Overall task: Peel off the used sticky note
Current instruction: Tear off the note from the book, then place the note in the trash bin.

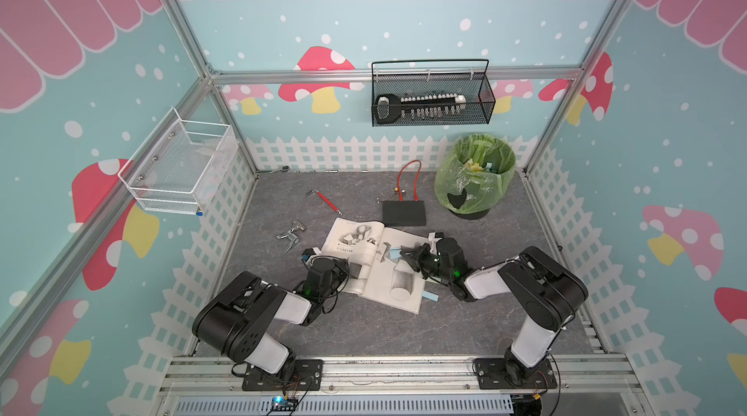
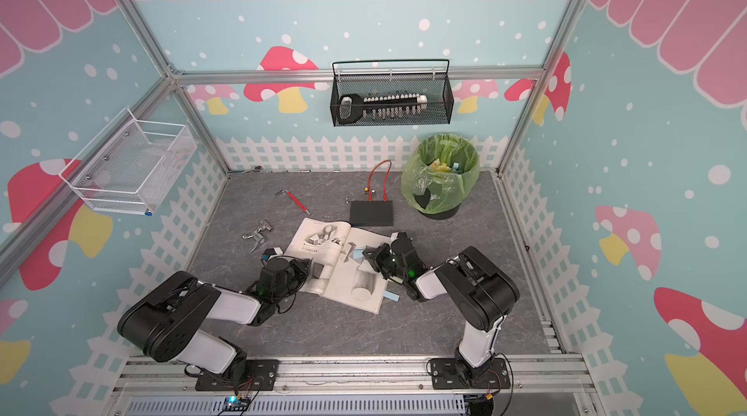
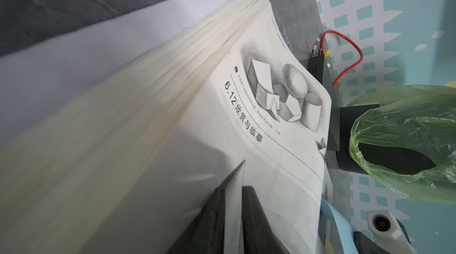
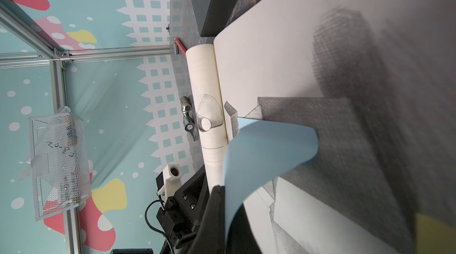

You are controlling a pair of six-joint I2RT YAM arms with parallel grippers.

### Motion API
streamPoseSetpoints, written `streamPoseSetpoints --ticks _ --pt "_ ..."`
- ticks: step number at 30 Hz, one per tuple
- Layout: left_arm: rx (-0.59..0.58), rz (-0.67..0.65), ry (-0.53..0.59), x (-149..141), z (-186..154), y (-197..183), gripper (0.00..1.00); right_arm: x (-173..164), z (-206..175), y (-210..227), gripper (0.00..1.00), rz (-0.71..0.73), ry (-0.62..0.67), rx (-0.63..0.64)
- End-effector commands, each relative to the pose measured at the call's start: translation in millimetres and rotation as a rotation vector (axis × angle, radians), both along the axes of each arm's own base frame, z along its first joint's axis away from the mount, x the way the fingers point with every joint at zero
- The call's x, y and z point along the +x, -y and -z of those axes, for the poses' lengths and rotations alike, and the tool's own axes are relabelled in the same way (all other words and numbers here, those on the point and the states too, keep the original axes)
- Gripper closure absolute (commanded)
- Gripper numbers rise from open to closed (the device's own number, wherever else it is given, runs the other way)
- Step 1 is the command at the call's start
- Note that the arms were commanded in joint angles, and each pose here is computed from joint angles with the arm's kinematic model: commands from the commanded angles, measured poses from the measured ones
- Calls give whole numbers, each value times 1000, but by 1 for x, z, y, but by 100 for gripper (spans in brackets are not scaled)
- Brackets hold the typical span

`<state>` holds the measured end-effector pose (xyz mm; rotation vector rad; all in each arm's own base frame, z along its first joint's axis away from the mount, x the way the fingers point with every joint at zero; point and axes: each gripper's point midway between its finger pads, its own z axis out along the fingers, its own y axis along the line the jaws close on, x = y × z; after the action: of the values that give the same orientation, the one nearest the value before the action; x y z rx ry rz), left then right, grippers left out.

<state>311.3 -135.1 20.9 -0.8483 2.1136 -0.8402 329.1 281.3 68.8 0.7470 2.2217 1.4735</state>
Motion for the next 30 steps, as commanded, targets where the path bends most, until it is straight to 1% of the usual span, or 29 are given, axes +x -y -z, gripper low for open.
streamPoseSetpoints --ticks 1,3,6,10,12,15,17,20,23,24,26,30 --pt "133 82 -379 -77 81 -16 81 11 -17 5 100 20 62 1" --pt "135 80 -380 -77 81 -17 81 16 -27 12 100 35 90 -1" --pt "138 78 -384 -78 82 -18 81 23 -45 28 100 73 144 -37" --pt "139 77 -384 -78 82 -18 81 32 -78 53 100 134 248 -142" --pt "138 76 -384 -78 81 -18 81 35 -99 63 100 153 312 -206" --pt "137 76 -381 -78 81 -18 81 40 -141 83 100 186 430 -324" --pt "137 78 -381 -78 80 -18 81 45 -175 104 100 227 513 -427" --pt "136 79 -375 -78 79 -18 81 59 -222 148 100 327 593 -566" --pt "135 81 -370 -78 77 -18 81 79 -253 190 100 391 619 -685" --pt "135 81 -368 -77 76 -17 81 87 -259 200 100 406 617 -705" --pt "134 82 -364 -77 74 -17 81 106 -262 219 100 408 604 -742" --pt "132 78 -355 -76 71 -17 81 145 -253 240 100 380 572 -742"
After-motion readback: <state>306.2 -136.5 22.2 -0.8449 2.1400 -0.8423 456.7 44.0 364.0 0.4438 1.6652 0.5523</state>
